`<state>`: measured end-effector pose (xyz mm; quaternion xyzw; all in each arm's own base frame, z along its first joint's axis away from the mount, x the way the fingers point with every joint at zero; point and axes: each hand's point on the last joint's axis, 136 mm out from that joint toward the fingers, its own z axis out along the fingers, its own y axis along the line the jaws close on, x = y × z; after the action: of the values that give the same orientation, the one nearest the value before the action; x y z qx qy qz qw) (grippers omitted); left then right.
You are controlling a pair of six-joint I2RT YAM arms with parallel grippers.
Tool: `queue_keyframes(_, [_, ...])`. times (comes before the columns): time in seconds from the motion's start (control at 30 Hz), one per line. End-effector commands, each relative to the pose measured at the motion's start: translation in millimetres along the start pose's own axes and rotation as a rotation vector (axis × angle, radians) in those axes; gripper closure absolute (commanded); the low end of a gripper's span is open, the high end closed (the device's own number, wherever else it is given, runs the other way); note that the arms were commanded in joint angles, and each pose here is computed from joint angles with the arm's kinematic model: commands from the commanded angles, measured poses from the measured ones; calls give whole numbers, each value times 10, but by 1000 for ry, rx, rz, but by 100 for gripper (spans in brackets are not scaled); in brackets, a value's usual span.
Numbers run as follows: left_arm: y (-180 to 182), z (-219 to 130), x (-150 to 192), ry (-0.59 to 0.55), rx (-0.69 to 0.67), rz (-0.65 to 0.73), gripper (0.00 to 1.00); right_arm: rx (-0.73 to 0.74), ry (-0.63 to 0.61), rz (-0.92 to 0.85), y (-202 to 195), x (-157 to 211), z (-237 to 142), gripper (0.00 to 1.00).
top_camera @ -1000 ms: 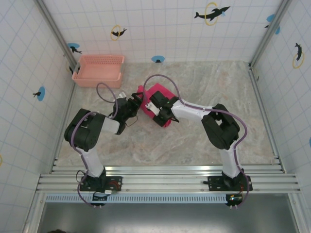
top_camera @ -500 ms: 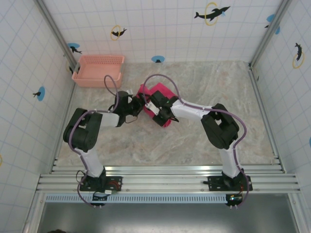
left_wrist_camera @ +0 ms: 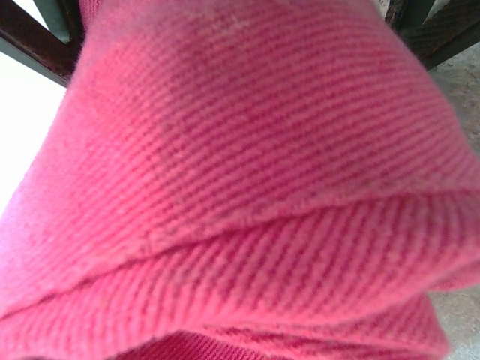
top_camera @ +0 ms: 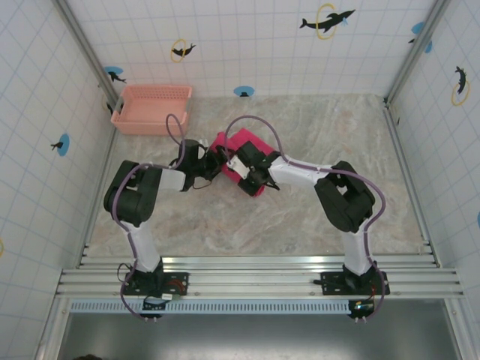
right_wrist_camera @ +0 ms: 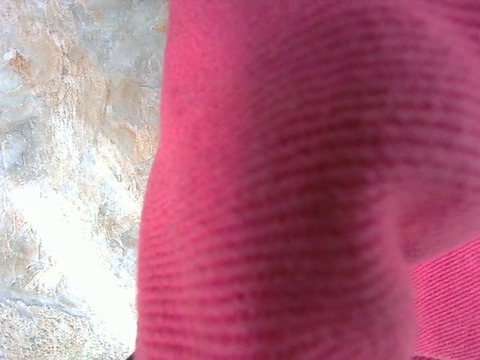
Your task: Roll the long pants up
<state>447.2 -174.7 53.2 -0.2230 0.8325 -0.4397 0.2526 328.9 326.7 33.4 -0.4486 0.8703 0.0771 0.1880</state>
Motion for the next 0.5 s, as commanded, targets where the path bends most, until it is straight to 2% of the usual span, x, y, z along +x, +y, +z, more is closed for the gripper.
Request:
queue_keyframes(0.0, [355, 49, 36, 4, -109, -3, 3, -169, 321, -4, 402, 965, 237, 100])
queue_keyframes(0.07, [479, 16, 50, -11, -159, -14, 5, -171, 326, -8, 420, 988, 232, 100])
queue_keyframes(0.1, [523, 1, 56, -16, -178, -11, 21, -173, 327, -9, 429, 997, 234, 100])
queue_keyframes(0.17, [601, -12, 90, -9, -206, -16, 69, -182, 328, -7, 451, 1005, 239, 100])
queue_keyframes(0.2, [674, -29, 132, 3, -237, -30, 89, -183, 327, -7, 460, 994, 241, 100])
queue_keyframes(0.23, [735, -48, 171, 15, -264, -42, 100, -183, 330, -7, 455, 992, 248, 100])
queue_keyframes(0.3, [866, -118, 265, 48, -341, -73, 100, -168, 337, -9, 430, 993, 255, 100])
queue_keyframes(0.33, [916, -169, 306, 58, -380, -78, 100, -147, 332, -12, 397, 969, 245, 85])
queue_keyframes(0.37, [962, -233, 336, 64, -424, -81, 100, -120, 334, -12, 350, 972, 236, 65])
queue_keyframes(0.4, [1036, -342, 389, 79, -498, -100, 100, -86, 329, -17, 290, 955, 209, 39])
queue_keyframes(0.43, [1047, -425, 405, 82, -541, -106, 100, -52, 320, -22, 230, 932, 165, 27])
queue_keyframes(0.47, [1024, -469, 416, 87, -557, -102, 100, -12, 309, -24, 164, 902, 117, 9])
